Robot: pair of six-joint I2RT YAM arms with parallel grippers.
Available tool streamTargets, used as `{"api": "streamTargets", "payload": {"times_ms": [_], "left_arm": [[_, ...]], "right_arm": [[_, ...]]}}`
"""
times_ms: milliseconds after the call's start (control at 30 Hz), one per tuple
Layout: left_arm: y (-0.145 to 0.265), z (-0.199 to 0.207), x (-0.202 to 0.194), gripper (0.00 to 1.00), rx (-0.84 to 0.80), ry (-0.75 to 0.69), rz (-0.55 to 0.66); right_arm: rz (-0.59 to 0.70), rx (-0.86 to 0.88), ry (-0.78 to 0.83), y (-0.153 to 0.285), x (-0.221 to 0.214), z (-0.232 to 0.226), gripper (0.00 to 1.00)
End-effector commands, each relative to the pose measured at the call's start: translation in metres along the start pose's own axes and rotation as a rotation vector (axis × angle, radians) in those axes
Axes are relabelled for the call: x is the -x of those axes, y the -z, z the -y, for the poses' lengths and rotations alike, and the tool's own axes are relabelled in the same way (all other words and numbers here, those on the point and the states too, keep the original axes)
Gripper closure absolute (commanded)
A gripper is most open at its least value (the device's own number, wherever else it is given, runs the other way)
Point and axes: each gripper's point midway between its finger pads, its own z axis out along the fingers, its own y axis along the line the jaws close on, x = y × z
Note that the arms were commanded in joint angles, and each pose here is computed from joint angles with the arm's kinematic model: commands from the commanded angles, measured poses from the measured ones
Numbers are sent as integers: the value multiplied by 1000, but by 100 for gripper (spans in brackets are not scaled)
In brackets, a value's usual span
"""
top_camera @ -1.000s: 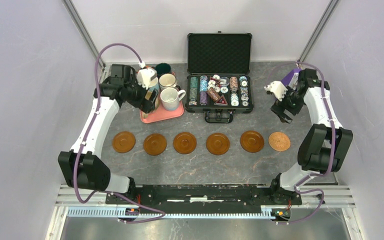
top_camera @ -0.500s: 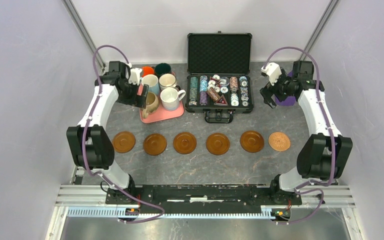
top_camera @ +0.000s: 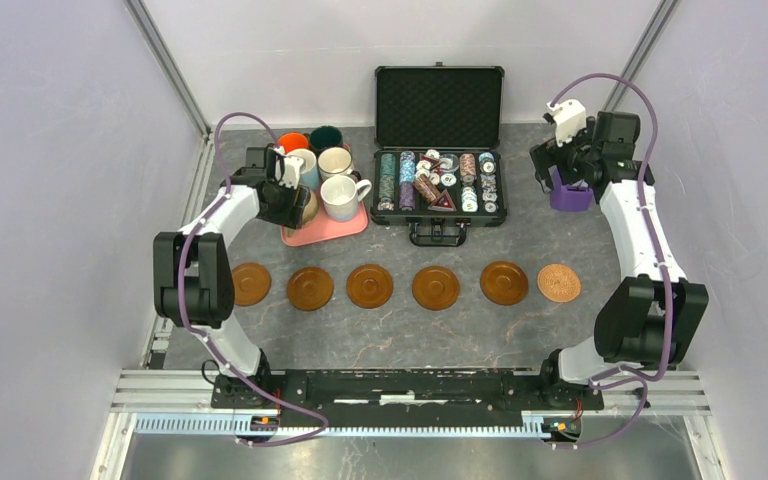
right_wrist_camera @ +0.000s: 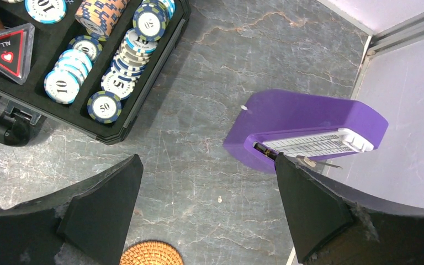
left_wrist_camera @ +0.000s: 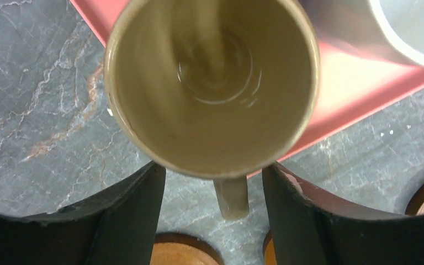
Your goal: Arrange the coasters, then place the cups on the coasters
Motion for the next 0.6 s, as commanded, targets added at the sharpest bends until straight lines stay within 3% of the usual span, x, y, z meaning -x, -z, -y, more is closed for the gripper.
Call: {"api": "streamTargets", "payload": {"times_ms": [0,167,333,567], "left_arm": [[-13,-5,24,31,24,66,80],[-18,-9,19,49,49,58,65],[-18,-7,13,59,43,44,54],[-9,-6,13,96,43,36,65]], "right_arm": [[13,28,-9,4,12,-1,2],[-16,20,27,11,3,-2,2],[13,7,54,17,2,-4,2],[27,24,68,17,1,-9,2]]}}
